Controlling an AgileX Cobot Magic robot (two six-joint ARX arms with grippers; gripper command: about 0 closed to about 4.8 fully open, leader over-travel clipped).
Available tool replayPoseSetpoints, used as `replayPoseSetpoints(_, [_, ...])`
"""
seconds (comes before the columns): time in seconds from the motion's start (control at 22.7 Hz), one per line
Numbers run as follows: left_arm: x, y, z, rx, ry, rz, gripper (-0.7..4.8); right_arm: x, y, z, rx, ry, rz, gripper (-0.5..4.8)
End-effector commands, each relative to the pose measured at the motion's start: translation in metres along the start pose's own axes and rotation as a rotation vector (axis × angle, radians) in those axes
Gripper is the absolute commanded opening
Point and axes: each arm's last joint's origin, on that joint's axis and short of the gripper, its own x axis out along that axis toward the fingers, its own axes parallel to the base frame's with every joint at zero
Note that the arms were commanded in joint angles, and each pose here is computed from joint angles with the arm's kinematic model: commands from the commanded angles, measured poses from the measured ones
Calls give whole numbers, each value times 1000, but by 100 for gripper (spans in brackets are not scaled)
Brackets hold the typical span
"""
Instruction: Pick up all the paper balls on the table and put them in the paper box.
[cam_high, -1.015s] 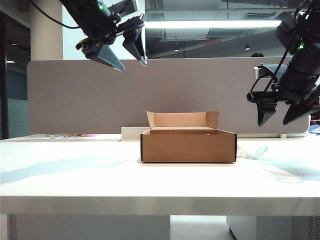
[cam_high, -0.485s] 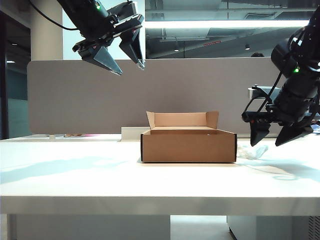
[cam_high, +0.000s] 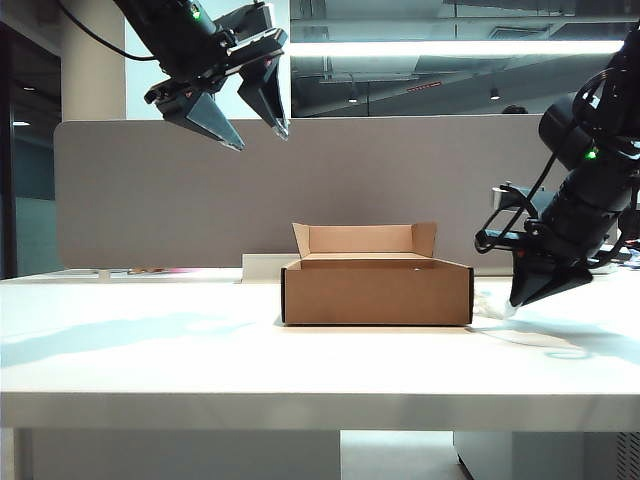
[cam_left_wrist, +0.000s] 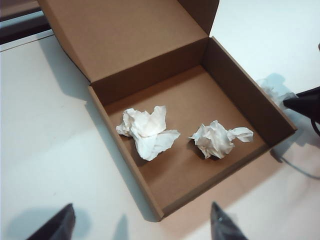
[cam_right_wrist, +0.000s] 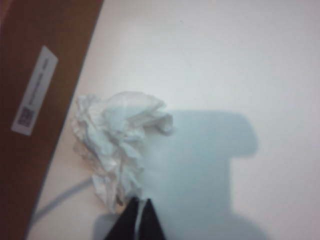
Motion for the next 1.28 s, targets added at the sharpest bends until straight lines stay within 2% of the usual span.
replayPoseSetpoints(0.04, [-4, -1, 4, 4, -20, -6, 339, -7, 2, 9, -7, -49, 8, -8])
replayPoseSetpoints(0.18, [-4, -1, 4, 4, -19, -5, 339, -18, 3, 17, -13, -94, 9, -8])
replayPoseSetpoints(0.35, [-4, -1, 4, 4, -20, -5, 339, -44, 7, 36, -31, -230, 10, -8])
replayPoseSetpoints(0.49, [-4, -1, 4, 4, -20, -5, 339, -66, 14, 51, -63, -346, 117, -8])
replayPoseSetpoints(0.57, [-4, -1, 4, 4, -20, -2, 339, -75, 22, 59, -61, -409, 257, -8])
replayPoseSetpoints(0.71, [-4, -1, 4, 5, -19, -3, 339, -74, 33, 60, -43, -415, 320, -8])
replayPoseSetpoints(1.02, [-4, -1, 3, 3, -11, -2, 339, -64, 58, 55, -76, -396, 359, -8])
replayPoseSetpoints(1.06, [-4, -1, 3, 3, -9, -3, 339, -62, 60, 55, -79, -393, 362, 6])
replayPoseSetpoints(1.1, [-4, -1, 2, 2, -2, -2, 339, -59, 62, 54, -79, -388, 360, 44])
replayPoseSetpoints(1.15, [-4, -1, 1, 0, 12, -2, 339, -56, 65, 52, -80, -377, 361, 206])
replayPoseSetpoints(1.19, [-4, -1, -1, 0, 26, -3, 339, -55, 65, 51, -80, -371, 363, 289])
replayPoseSetpoints(1.24, [-4, -1, -3, -1, 47, 2, 339, -55, 65, 50, -79, -363, 363, 417])
replayPoseSetpoints(1.28, [-4, -1, -4, 5, 56, 4, 339, -55, 65, 50, -78, -361, 363, 437])
